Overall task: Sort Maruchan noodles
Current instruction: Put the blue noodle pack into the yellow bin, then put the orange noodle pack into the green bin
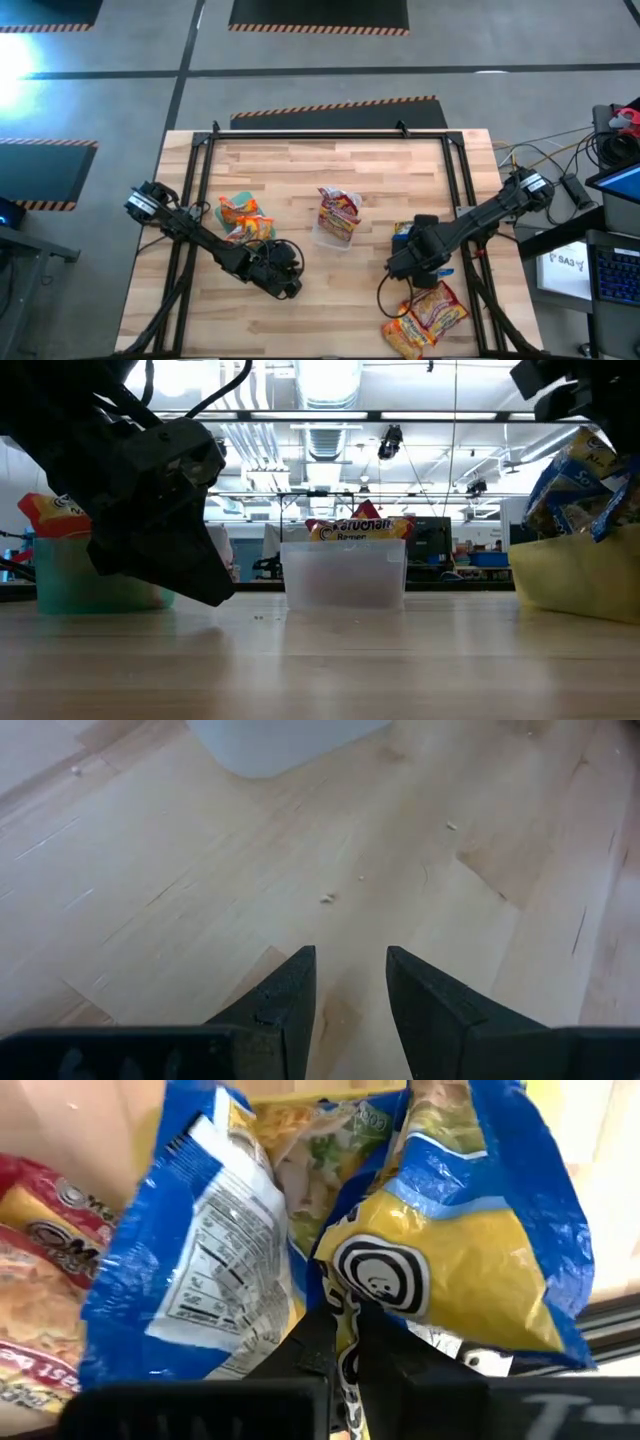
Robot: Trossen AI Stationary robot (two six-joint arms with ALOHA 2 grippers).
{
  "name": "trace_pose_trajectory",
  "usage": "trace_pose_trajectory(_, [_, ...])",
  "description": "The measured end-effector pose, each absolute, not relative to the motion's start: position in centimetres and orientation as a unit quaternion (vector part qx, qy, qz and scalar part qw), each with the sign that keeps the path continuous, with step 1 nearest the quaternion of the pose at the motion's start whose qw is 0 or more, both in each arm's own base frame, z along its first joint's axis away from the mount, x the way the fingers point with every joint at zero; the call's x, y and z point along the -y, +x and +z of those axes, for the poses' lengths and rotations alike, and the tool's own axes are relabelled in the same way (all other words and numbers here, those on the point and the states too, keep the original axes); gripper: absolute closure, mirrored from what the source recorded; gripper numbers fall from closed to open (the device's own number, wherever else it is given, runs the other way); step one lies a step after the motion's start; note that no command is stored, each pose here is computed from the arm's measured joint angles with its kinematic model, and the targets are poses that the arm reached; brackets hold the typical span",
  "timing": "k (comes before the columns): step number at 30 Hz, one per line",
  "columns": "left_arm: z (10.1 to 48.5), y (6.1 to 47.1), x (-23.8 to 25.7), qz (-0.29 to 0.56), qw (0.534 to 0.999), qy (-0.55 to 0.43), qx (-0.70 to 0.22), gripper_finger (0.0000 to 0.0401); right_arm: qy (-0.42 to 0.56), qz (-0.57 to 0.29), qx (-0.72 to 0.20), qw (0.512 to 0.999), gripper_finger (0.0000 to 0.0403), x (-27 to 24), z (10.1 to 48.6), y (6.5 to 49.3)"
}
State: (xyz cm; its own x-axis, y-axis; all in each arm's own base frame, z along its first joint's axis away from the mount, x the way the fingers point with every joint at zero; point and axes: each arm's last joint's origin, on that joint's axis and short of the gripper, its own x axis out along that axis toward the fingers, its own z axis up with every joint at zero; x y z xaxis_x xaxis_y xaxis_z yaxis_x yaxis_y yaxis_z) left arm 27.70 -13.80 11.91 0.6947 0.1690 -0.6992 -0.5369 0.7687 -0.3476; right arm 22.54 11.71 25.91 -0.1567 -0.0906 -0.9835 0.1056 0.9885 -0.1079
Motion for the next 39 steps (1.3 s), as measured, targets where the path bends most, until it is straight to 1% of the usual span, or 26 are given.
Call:
trace_pose_trajectory(2, [11.9, 27.7, 13.8, 0.201, 0.879, -0.275, -0.335, 0.0294, 0.006, -0.084, -0.752, 0.654, 0.0388, -11.7, 26.1, 22.6])
trace_pose_trajectory(4, [11.9, 27.7, 13.8, 0.2, 0.879, -0.275, -0.334, 0.0294, 0.013, -0.093, -0.75, 0.655, 0.0381, -11.7, 26.1, 22.6])
trace_pose_trajectory(9, [11.9, 27.7, 13.8, 0.2, 0.879, -0.276, -0.334, 0.0294, 0.016, -0.106, -0.755, 0.648, 0.0339, -11.6, 26.1, 22.4])
trace_pose_trajectory(13, [11.9, 27.7, 13.8, 0.2, 0.879, -0.275, -0.334, 0.0294, 0.013, -0.128, -0.765, 0.631, 0.0308, -11.3, 26.2, 22.0])
trace_pose_trajectory(18, [11.9, 27.7, 13.8, 0.2, 0.879, -0.276, -0.334, 0.0294, 0.045, -0.141, -0.775, 0.615, 0.0291, -11.4, 26.5, 21.8])
trace_pose_trajectory(23, [11.9, 27.7, 13.8, 0.2, 0.879, -0.275, -0.334, 0.0294, 0.11, -0.134, -0.778, 0.604, 0.0292, -11.9, 27.8, 22.0])
trace_pose_trajectory(30, [11.9, 27.7, 13.8, 0.202, 0.879, -0.275, -0.333, 0.0294, 0.142, -0.133, -0.756, 0.625, 0.0311, -12.2, 29.8, 22.6])
trace_pose_trajectory(33, [11.9, 27.7, 13.8, 0.201, 0.88, -0.274, -0.333, 0.0294, 0.144, -0.162, -0.732, 0.646, 0.0321, -12.3, 30.1, 22.8])
trace_pose_trajectory(36, [11.9, 27.7, 13.8, 0.199, 0.882, -0.267, -0.333, 0.0294, 0.135, -0.191, -0.693, 0.682, 0.0327, -12.6, 30.1, 23.1])
trace_pose_trajectory(39, [12.0, 27.7, 13.8, 0.197, 0.884, -0.264, -0.333, 0.0294, 0.15, -0.196, -0.666, 0.704, 0.0328, -13.4, 29.9, 23.3])
